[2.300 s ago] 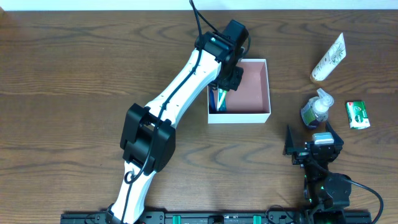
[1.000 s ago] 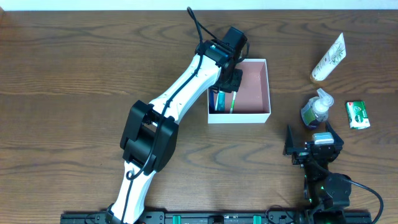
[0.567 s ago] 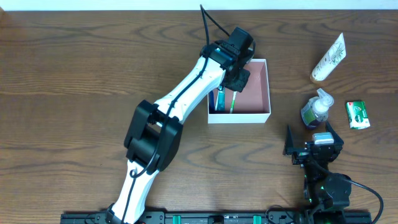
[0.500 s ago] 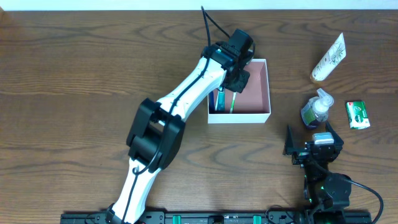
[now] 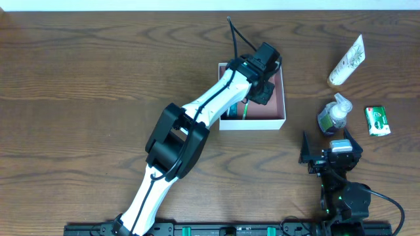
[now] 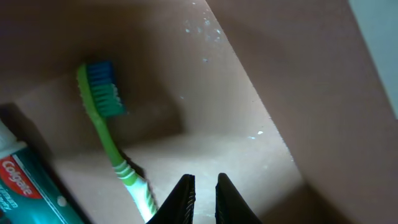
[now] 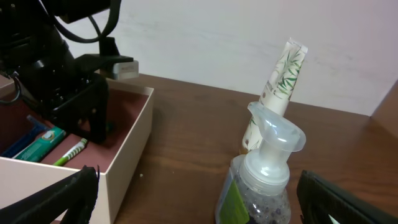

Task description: Pack container

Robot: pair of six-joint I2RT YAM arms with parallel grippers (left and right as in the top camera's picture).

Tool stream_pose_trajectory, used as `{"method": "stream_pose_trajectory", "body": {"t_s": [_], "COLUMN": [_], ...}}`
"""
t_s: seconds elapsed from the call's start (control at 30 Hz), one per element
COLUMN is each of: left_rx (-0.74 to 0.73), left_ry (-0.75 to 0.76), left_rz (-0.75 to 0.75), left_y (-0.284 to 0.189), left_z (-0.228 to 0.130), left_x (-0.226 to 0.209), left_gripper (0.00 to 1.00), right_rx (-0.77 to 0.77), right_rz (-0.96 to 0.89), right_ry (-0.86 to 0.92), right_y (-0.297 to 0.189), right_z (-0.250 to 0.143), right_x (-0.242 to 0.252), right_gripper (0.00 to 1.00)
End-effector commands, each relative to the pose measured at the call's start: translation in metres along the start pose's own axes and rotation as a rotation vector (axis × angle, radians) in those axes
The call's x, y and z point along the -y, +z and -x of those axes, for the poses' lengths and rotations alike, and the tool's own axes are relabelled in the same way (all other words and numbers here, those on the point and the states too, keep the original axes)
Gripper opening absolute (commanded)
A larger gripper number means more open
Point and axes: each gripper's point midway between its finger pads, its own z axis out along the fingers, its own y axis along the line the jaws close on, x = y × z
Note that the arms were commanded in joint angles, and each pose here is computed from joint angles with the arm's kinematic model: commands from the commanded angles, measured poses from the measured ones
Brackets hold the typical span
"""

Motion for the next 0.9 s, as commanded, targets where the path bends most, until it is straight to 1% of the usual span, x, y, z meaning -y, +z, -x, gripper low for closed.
{"method": "stream_pose_trajectory", "body": {"t_s": [0.0,0.13,0.27,0.53,0.87], "left_rx": [-0.028,-0.034,-0.029,-0.033,-0.031], "left_ry": [-0.064,-0.110,-0.111,-0.113,-0.113], "left_rz": [0.008,0.042,0.084,0.092,0.174], "left_y": [0.012,0.018,0.020,0.023,0.027], "left_z": [-0.007,-0.010,-0.010,-0.012,-0.014], "left_x": [-0.007,-0.014,-0.021,-0.024,-0.039], "left_gripper": [0.14,0.14,0.14,0.14,0.14], "right_rx": [0.000,-0.001,-0.001,-0.001,-0.001], "right_rz": [-0.008,-0.016,-0.018,-0.018,-0.018], "right_ry": [-0.014,-0.014,-0.014,-0.013,-0.013], "right_y": [0.000,0.000,0.000,0.000,0.000], "right_z": [-0.001,-0.001,-0.001,-0.001,-0.001], "right_x": [0.002,0.003,0.004,0.004,0.004], "right_gripper": [0.99,0.99,0.99,0.99,0.99]}}
